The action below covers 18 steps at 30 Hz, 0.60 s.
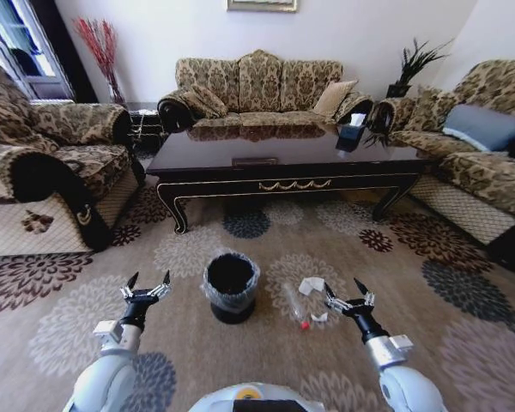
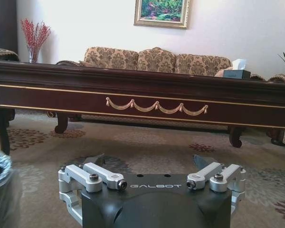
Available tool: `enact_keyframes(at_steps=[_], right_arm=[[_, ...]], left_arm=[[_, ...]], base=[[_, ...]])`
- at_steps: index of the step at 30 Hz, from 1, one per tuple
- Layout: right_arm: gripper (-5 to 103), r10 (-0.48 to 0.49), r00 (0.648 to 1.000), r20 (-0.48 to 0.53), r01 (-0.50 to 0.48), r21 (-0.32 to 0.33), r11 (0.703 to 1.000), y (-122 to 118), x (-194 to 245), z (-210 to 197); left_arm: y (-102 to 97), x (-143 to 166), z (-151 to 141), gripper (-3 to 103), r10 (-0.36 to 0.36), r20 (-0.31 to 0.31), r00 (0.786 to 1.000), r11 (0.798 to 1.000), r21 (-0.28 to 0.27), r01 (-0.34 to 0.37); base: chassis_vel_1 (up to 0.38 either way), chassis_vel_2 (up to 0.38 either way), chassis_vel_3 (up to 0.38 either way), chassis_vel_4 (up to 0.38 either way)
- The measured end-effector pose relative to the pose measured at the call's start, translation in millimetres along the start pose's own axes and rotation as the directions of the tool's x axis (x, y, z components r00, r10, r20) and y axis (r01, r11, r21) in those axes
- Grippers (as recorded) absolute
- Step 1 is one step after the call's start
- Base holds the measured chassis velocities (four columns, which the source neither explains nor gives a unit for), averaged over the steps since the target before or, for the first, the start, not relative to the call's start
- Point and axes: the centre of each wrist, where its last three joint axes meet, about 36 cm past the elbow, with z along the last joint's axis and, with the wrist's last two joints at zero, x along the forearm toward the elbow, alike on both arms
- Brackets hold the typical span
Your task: Move to the front of the table and pick up the trash from the floor, then place it into the trash bin.
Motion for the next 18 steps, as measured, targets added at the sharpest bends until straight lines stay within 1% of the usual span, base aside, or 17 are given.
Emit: enact_keyframes(at_steps=[2, 5, 7, 9, 12, 13, 14, 15, 16, 17, 18], right_arm=[[100, 0.011, 1.000, 0.000, -0.011, -0.008, 1.000, 2, 0, 1], [100, 0.013, 1.000, -0.002, -0.013, -0.002, 1.000, 3, 0, 1], [100, 0.014, 1.000, -0.007, -0.014, 0.006, 1.000, 3, 1, 3], [100, 0.015, 1.000, -0.008, -0.015, 0.007, 1.000, 3, 1, 4], [100, 0.018, 1.000, -0.013, -0.018, 0.010, 1.000, 3, 2, 5], [100, 0.019, 1.000, -0.015, -0.019, 0.012, 1.000, 4, 3, 6], [100, 0.019, 1.000, -0.015, -0.019, 0.012, 1.000, 4, 3, 6], [100, 0.020, 1.000, -0.017, -0.020, 0.014, 1.000, 4, 3, 7], [100, 0.021, 1.000, -0.019, -0.021, 0.016, 1.000, 5, 4, 7], [100, 0.021, 1.000, -0.019, -0.021, 0.016, 1.000, 5, 4, 7], [100, 0.022, 1.000, -0.019, -0.022, 0.017, 1.000, 5, 4, 8]], left_arm=[[-0.5, -1, -3, 100, 0.005, -0.011, 1.000, 1.000, -0.005, -0.005], [-2.5, -3, -10, 100, 0.014, -0.022, 1.000, 1.000, -0.011, -0.014], [-7.2, -6, -22, 100, 0.023, -0.052, 0.998, 0.999, -0.037, -0.025], [-9.6, -7, -27, 100, 0.027, -0.057, 0.998, 0.998, -0.047, -0.030], [-19.7, -8, -45, 100, 0.058, -0.073, 0.996, 0.996, -0.060, -0.063], [-27.2, -8, -57, 100, 0.078, -0.086, 0.993, 0.995, -0.061, -0.084], [-27.2, -8, -57, 100, 0.078, -0.086, 0.993, 0.995, -0.061, -0.084], [-31.7, -8, -64, 100, 0.091, -0.101, 0.991, 0.994, -0.057, -0.097], [-37.2, -10, -74, 100, 0.105, -0.148, 0.983, 0.993, -0.043, -0.112], [-37.2, -10, -74, 100, 0.105, -0.148, 0.983, 0.993, -0.043, -0.112], [-40.4, -13, -79, 100, 0.115, -0.188, 0.975, 0.992, -0.030, -0.123]], base=[[-0.164, 0.188, 0.181, -0.170], [-0.112, 0.143, 0.120, -0.116], [-0.070, 0.076, 0.058, -0.074], [0.000, 0.000, 0.000, 0.000], [0.000, 0.000, 0.000, 0.000], [0.000, 0.000, 0.000, 0.000], [0.000, 0.000, 0.000, 0.000], [0.000, 0.000, 0.000, 0.000], [0.000, 0.000, 0.000, 0.000], [0.000, 0.000, 0.000, 0.000], [0.000, 0.000, 0.000, 0.000]])
